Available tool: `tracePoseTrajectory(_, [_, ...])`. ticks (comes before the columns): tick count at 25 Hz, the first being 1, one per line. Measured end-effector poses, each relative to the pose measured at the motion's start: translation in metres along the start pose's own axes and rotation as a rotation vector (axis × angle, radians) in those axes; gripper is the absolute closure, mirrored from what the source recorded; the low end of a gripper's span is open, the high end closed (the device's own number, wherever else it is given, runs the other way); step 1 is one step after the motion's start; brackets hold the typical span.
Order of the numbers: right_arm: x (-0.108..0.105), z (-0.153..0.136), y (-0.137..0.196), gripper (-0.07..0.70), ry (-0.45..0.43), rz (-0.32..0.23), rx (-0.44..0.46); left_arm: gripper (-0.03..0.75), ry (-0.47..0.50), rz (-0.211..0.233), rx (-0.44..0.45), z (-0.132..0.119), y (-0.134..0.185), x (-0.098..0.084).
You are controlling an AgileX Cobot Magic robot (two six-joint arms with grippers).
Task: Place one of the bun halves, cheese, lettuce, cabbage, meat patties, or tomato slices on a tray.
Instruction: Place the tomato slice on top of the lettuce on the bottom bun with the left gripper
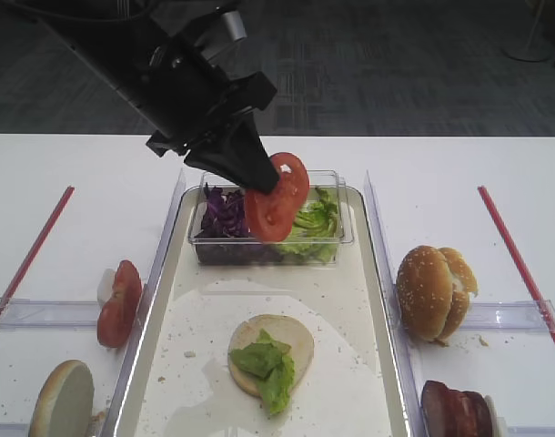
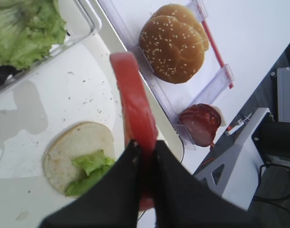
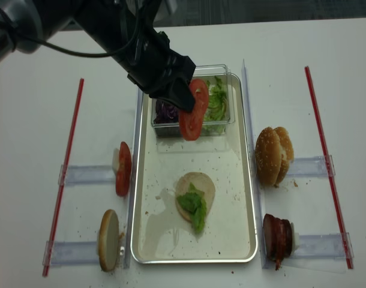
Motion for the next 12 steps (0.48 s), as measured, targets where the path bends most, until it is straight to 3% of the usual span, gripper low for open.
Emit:
tracePoseTrajectory(6, [0.000,0.000,0.000,-0.066,0.000,0.000,0.000,0.689,0.022,0.011,-0.004,-0.002,0.001,-0.002])
tracePoseTrajectory(12, [0.000,0.000,0.000,-0.066,0.000,0.000,0.000,0.690,0.087,0.061,0.042,-0.022,0.023,0.001])
Point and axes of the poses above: a point on each arm's last joint axis where the gripper is mounted, z pointing back along that axis away from the gripper, x along the wrist's bending axis when the last joint is at zero, y = z × x, the point moved 5 cm from there along -z, pointing out along that axis toward the gripper, and after that the axes turned 12 degrees about -z, right-handed, at the moved point
